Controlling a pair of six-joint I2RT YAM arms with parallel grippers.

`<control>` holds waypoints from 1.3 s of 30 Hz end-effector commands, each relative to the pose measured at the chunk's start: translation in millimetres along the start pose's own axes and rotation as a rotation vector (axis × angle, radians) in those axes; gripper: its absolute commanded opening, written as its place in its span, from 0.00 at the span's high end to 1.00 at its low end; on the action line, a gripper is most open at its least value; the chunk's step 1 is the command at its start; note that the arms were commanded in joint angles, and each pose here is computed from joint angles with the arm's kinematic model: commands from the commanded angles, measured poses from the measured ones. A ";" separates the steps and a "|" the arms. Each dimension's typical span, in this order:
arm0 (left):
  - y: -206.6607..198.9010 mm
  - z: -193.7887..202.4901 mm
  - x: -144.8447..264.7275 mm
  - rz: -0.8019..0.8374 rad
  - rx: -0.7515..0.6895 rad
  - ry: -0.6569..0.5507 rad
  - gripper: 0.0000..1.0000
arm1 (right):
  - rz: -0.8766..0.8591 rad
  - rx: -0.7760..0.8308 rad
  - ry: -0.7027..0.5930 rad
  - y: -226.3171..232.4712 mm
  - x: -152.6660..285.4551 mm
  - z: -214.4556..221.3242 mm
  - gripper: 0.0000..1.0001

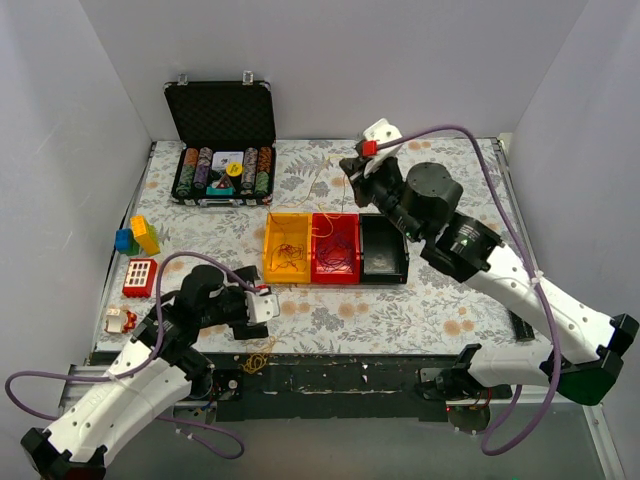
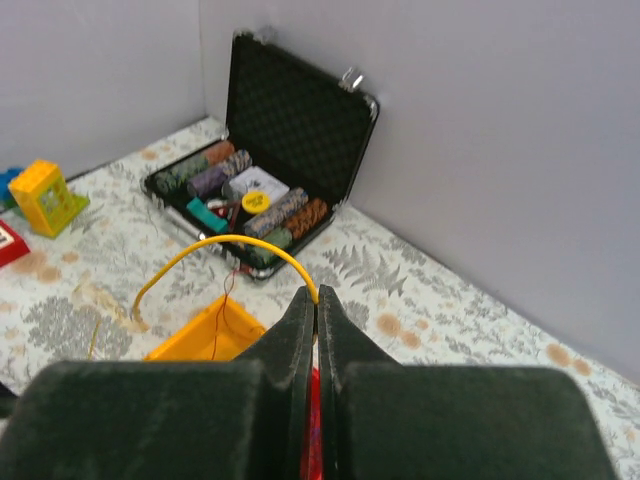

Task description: Untangle the cables

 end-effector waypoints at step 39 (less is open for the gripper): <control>-9.5 -29.0 -76.9 0.480 0.265 -0.226 0.02 | 0.420 0.093 -0.265 -49.1 34.1 -94.5 0.99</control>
Point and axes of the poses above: each gripper's point midway between its finger pads, its own x axis back along the fingers, its own y axis along the line the jaws close on, z = x × y, the point moved 10 cm from there along x, back along the fingers, and after that the axes turned 8 degrees about -x, right-handed, at the moved point
